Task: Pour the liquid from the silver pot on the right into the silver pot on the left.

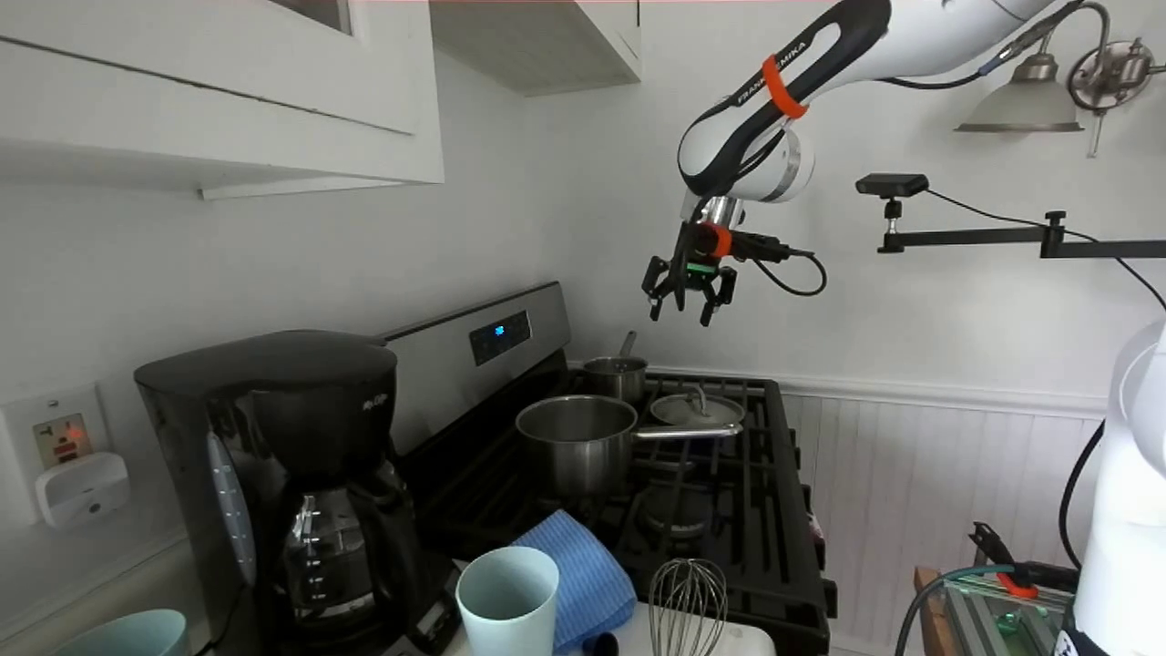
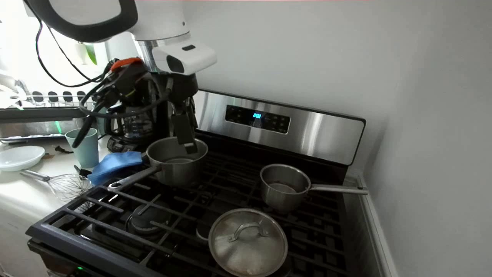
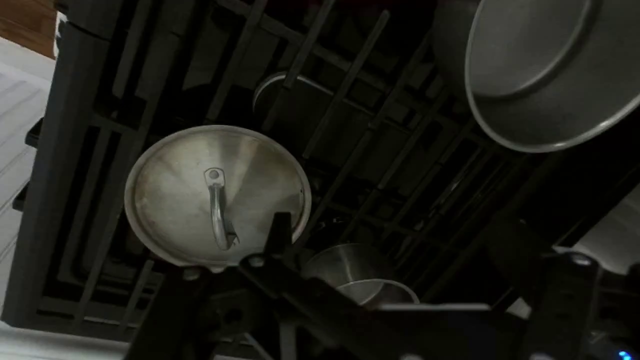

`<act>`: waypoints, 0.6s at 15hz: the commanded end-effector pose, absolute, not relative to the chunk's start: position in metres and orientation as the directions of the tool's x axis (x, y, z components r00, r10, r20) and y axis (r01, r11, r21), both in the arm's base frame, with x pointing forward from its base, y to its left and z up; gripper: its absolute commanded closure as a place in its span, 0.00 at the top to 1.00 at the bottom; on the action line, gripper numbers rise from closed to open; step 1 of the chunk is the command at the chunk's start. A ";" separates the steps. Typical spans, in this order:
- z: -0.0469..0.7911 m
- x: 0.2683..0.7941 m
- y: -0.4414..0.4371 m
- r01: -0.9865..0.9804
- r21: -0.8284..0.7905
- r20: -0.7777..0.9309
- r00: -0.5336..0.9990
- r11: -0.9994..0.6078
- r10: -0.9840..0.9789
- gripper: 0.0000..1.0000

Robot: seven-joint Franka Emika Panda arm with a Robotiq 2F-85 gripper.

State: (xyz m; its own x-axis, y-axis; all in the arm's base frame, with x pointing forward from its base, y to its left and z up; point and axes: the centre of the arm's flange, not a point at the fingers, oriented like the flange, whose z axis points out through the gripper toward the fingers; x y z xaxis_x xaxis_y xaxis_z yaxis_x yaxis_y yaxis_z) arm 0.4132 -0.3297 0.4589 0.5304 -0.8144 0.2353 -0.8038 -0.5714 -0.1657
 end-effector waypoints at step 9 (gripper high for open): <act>0.444 0.457 -0.387 -0.875 -0.131 0.283 0.417 -0.466 -0.864 1.00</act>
State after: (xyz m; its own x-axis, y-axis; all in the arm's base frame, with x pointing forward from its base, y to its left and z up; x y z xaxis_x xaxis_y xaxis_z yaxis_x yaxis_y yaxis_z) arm 0.4265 -0.3489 0.4486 0.4579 -0.8585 0.2309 -0.8546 -0.4966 -0.1517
